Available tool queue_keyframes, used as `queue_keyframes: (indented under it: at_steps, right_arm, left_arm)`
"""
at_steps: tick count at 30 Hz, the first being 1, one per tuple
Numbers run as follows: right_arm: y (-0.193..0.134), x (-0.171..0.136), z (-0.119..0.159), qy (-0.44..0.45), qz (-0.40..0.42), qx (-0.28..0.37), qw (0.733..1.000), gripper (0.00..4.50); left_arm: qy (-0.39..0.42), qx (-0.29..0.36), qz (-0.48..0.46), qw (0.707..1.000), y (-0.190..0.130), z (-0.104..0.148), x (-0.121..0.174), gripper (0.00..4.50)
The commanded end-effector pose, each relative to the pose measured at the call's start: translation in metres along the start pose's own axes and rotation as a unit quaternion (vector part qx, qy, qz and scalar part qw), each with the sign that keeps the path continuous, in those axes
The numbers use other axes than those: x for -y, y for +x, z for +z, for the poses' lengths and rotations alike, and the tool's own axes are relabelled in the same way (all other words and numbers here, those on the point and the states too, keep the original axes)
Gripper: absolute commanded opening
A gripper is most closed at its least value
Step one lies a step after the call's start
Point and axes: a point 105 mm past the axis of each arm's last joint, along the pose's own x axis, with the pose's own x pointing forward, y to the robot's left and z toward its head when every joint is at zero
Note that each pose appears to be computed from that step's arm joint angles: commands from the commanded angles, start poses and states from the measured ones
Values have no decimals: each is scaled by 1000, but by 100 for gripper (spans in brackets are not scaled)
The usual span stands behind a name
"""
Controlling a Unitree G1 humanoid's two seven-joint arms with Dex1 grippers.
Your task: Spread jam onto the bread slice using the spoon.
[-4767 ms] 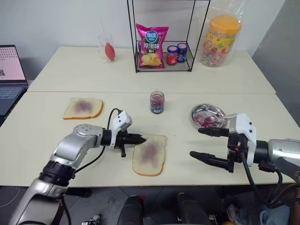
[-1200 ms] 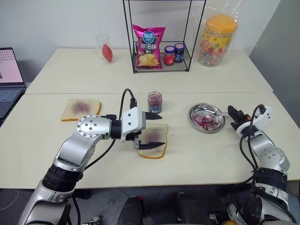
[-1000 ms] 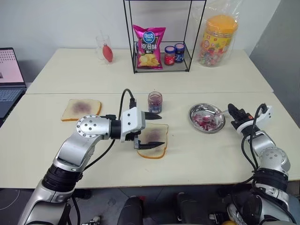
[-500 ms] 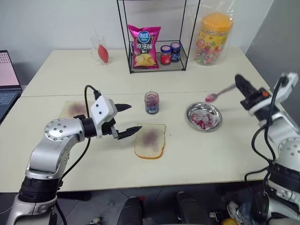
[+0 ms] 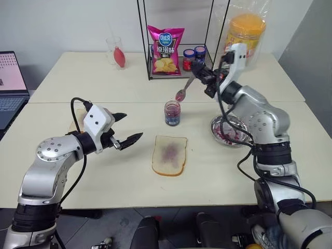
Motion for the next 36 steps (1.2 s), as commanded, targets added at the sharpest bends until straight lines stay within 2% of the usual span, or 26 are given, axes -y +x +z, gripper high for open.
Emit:
queue_keyframes:
  at_steps: [1,16,20,31,36]
  right_arm:
    - [17,-17,8,-72,45,22,996,3]
    - [42,-18,-32,-163,71,-8,984,3]
    - [44,-18,-49,-161,70,-36,984,3]
    - [46,-13,-66,-178,52,-64,981,3]
    - [46,-11,-80,-84,36,-95,991,3]
  left_arm:
    - [20,14,5,1000,-4,16,2,450]
    - [2,14,13,1000,-4,12,-1,450]
    - [1,13,15,1000,-4,10,-1,450]
    - [7,9,16,1000,-6,8,-5,450]
    - [11,11,10,1000,-3,8,-3,450]
